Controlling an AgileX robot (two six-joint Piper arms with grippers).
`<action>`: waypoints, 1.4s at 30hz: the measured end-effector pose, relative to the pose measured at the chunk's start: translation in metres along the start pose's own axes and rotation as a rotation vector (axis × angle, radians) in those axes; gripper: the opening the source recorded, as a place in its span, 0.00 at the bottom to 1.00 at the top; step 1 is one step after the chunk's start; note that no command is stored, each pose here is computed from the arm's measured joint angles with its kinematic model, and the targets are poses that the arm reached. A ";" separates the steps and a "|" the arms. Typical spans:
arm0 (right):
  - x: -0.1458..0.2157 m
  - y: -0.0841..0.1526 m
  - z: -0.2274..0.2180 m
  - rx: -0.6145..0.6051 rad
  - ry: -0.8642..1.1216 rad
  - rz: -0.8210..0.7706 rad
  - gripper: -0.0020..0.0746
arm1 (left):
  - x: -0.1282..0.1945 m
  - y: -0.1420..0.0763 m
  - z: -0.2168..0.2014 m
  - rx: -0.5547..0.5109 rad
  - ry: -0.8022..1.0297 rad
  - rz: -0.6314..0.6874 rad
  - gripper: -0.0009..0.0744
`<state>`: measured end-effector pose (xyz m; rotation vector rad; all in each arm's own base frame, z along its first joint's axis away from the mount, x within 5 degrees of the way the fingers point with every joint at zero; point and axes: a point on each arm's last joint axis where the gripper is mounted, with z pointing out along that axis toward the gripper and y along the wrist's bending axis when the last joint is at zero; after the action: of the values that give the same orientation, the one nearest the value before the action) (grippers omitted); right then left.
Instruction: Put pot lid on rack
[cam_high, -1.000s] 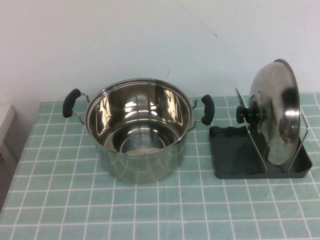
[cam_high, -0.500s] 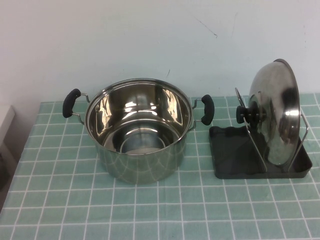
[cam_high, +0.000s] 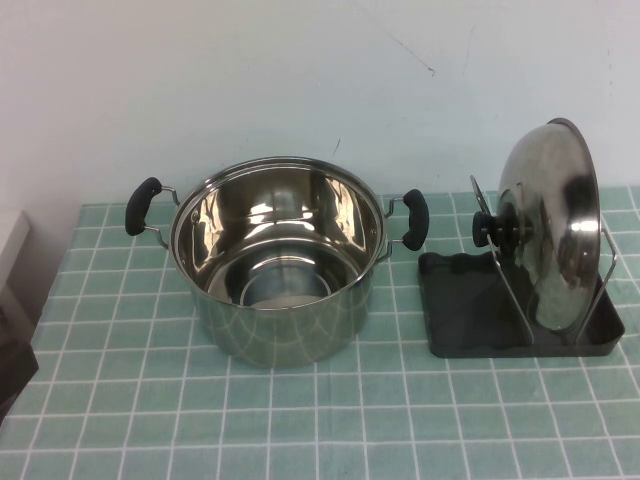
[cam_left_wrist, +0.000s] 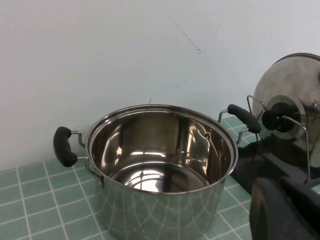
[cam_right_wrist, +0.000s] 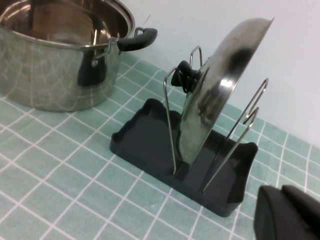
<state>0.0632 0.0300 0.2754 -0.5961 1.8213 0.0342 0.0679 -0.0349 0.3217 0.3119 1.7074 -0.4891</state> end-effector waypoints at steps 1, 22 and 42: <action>0.000 0.000 0.000 0.000 0.000 0.001 0.03 | 0.000 0.000 0.000 0.000 0.000 0.000 0.01; 0.000 0.001 0.000 -0.005 0.000 -0.001 0.03 | 0.040 0.016 -0.022 -0.152 -0.088 0.145 0.01; 0.000 0.001 0.000 -0.008 0.001 0.001 0.03 | 0.136 0.039 -0.006 -0.383 -0.056 -0.213 0.01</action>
<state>0.0626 0.0306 0.2752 -0.6010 1.8228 0.0414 0.0548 -0.0067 0.1833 -0.1604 1.7457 -0.3107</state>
